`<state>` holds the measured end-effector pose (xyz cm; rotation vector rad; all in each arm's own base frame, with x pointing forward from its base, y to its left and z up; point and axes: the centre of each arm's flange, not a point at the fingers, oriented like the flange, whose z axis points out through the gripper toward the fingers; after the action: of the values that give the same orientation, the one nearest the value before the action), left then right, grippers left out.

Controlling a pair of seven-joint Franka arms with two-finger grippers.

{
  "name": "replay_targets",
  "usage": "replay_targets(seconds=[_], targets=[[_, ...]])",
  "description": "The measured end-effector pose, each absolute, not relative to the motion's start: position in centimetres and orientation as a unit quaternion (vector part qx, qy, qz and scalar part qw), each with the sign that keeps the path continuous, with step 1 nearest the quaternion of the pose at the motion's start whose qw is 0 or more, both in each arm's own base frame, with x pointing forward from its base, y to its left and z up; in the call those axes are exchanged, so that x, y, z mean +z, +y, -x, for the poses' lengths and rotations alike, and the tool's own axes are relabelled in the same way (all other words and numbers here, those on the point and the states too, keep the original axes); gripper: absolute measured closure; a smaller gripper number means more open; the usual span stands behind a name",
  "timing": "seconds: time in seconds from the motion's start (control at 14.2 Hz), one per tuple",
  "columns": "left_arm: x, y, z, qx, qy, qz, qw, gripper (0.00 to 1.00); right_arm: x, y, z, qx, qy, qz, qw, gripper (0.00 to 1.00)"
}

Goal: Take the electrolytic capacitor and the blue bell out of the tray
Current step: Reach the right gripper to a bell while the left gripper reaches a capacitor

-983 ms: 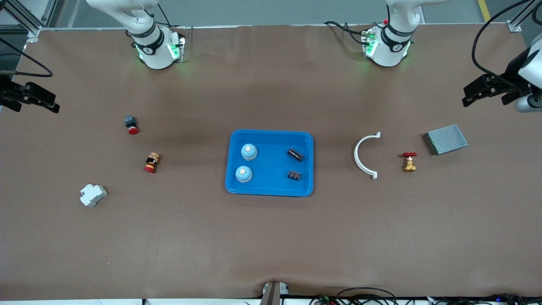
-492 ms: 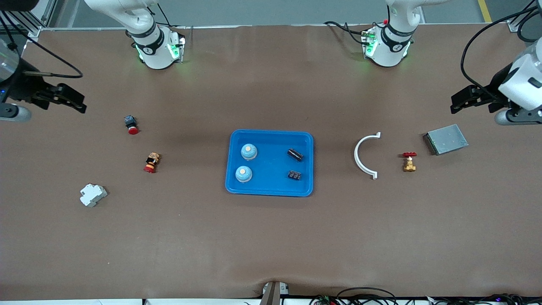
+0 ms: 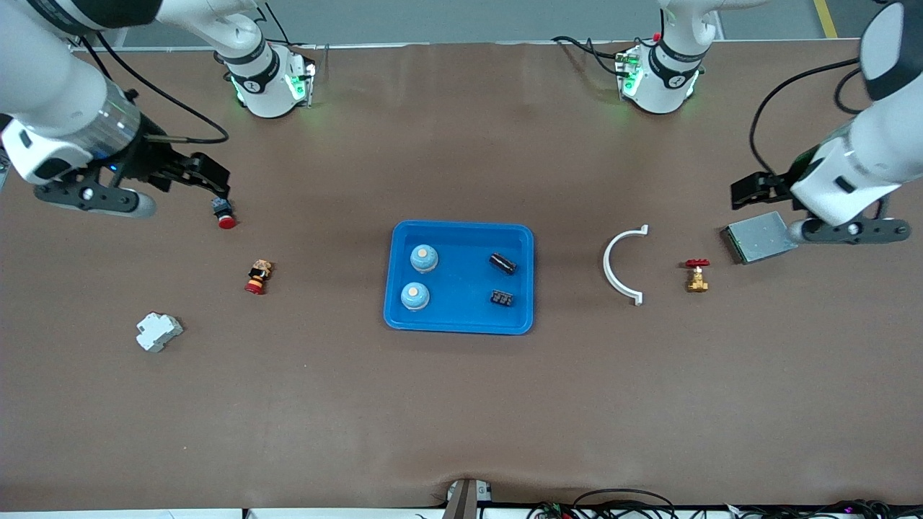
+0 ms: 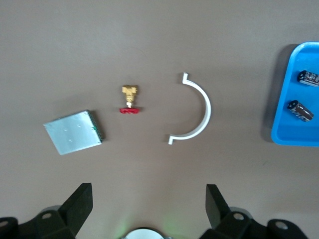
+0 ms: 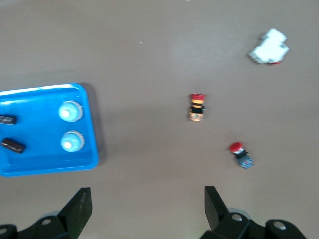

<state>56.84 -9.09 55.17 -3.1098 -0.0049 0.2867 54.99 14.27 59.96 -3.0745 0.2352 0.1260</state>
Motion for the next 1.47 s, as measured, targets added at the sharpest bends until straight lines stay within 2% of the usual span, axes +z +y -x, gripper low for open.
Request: replay_targets(seconds=[0.21,0.56,0.91,1.47], targets=[[52.4,-12.6,-57.3,0.113,-0.034,0.993,0.019,0.0,57.3,16.1,-56.1,0.06,0.07,0.995,0.042,0.0],[47.7,-17.5,-57.8,0.134,-0.099,0.985,0.035,0.0,52.4,22.0,-58.2,0.052,0.095,0.992,0.065,0.0],[42.6,-23.3,-58.6,0.127,-0.182,0.975,0.031,0.0,46.8,27.7,-58.7,0.055,0.1,0.992,0.056,0.0],[35.7,-32.6,-57.8,0.099,-0.322,0.941,0.022,0.0,38.1,31.9,-59.9,0.055,0.14,0.988,0.043,0.0]])
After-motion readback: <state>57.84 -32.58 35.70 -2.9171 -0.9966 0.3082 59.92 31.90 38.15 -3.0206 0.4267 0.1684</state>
